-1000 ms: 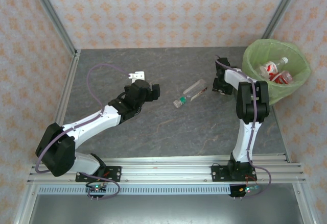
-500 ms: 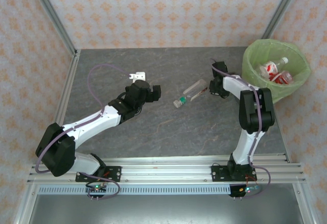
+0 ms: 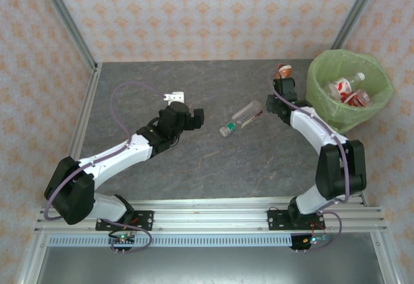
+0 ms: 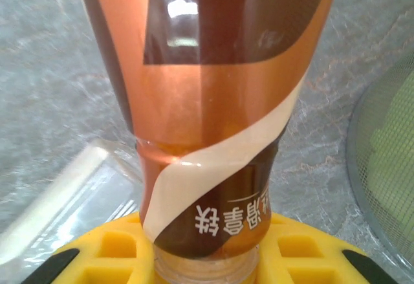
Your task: Put the plastic bottles in the bin
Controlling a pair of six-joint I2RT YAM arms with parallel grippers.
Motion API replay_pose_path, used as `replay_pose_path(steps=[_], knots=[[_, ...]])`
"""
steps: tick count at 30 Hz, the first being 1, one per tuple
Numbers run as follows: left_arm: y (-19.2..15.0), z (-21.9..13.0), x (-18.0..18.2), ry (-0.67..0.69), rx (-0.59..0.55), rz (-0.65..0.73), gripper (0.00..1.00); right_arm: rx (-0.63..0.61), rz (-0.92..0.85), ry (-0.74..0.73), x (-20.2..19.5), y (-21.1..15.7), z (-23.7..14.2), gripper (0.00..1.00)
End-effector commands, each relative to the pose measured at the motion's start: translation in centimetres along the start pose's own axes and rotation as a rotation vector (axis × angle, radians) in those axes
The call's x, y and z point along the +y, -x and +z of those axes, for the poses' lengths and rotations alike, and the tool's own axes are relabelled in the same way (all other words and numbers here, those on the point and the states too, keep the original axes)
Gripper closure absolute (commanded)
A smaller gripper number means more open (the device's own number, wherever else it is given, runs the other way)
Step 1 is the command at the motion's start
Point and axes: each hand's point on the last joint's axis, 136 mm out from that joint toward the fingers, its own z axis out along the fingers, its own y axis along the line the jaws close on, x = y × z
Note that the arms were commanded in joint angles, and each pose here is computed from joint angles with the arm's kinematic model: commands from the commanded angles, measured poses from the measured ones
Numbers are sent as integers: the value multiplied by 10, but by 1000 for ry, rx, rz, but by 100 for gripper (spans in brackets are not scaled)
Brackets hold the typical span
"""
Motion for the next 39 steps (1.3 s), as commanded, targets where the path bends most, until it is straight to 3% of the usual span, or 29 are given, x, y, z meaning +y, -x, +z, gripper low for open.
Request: replay_pose_path(steps=[1,8,19,31,39], knots=[[7,-1,1,-6,-18,-16,0,-133,8,124,18,24,-25,100],[7,0,-3,-21,-13,-17,0,-219,-16,260,34,33,-61,100],[3,4,-19,-89,29,-44,0,-322,-38,344,38,52,-118,100],[12,-9,-96,-187,66,202,0,-406,-31,342,23,79,-183,100],[11,-22,-131,-375,40,178,0,-497,5,320,-1,101,-215,100]])
